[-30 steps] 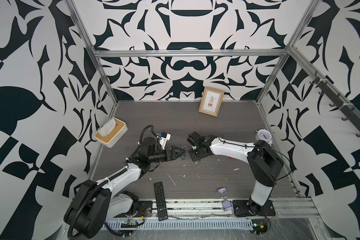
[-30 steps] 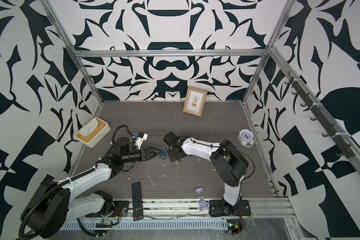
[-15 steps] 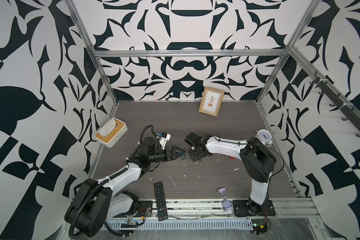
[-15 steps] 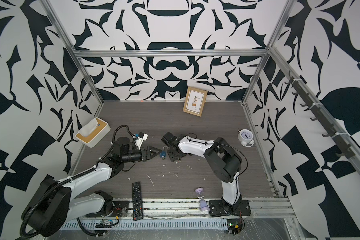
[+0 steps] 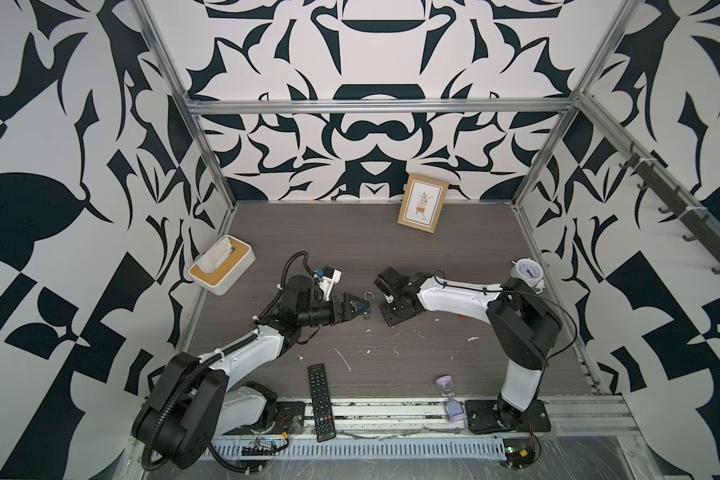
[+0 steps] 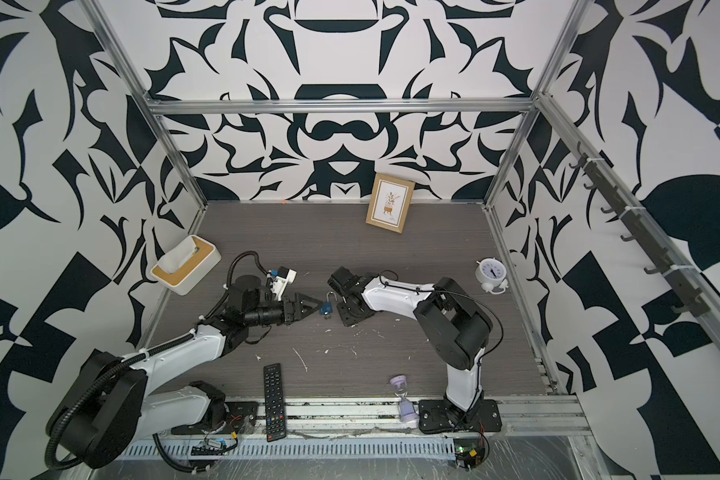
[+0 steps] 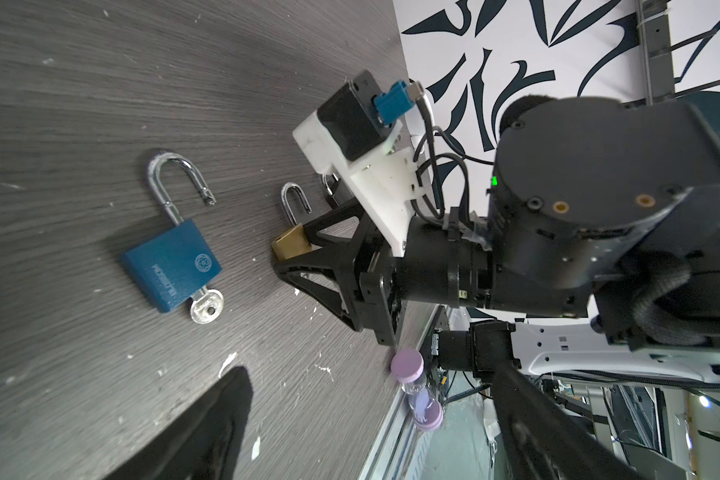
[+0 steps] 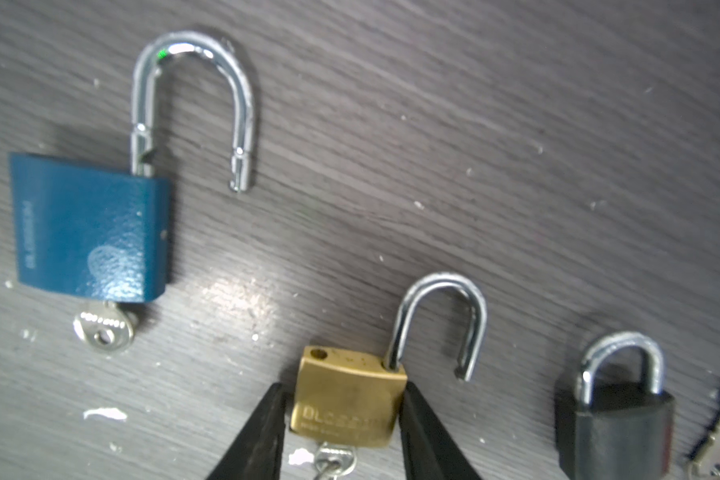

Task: Lock with the key

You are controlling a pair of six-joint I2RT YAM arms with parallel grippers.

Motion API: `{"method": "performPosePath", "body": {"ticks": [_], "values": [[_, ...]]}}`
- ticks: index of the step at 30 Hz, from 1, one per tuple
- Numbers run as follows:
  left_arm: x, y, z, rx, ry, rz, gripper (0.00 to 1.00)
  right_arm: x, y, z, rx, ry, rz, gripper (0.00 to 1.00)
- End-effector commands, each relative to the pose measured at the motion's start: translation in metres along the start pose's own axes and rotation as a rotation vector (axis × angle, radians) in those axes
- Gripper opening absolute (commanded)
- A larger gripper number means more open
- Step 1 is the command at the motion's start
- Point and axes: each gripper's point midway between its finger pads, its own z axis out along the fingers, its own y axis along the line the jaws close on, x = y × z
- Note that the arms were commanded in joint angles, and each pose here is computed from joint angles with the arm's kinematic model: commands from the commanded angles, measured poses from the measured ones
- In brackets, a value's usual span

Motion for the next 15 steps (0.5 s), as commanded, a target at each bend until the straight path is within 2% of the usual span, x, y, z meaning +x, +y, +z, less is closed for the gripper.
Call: {"method": "performPosePath", "body": {"ticks": [1, 5, 7, 10, 12, 15], "values": [[0.002, 0.002, 0.0, 0.009, 0.003, 0.0, 0.94, 0.012, 0.001, 0.0, -0.016, 0.035, 0.02, 0.42], [0.002, 0.004, 0.001, 0.003, 0.001, -0.003, 0.93, 0.011, -0.002, 0.0, -0.002, 0.027, 0.024, 0.41], [0.002, 0.005, 0.001, 0.003, 0.001, -0.004, 0.93, 0.009, -0.001, 0.0, -0.005, 0.02, 0.024, 0.36], [0.003, 0.006, 0.002, 0.004, 0.007, -0.007, 0.93, 0.007, -0.001, -0.003, -0.005, 0.01, 0.01, 0.22], [0.003, 0.011, 0.003, -0.009, 0.011, -0.021, 0.92, 0.006, -0.001, -0.006, -0.011, 0.002, -0.013, 0.0], [0.006, 0.024, 0.008, -0.035, 0.046, -0.064, 0.86, 0.002, 0.001, -0.013, -0.022, -0.021, -0.048, 0.0]]}}
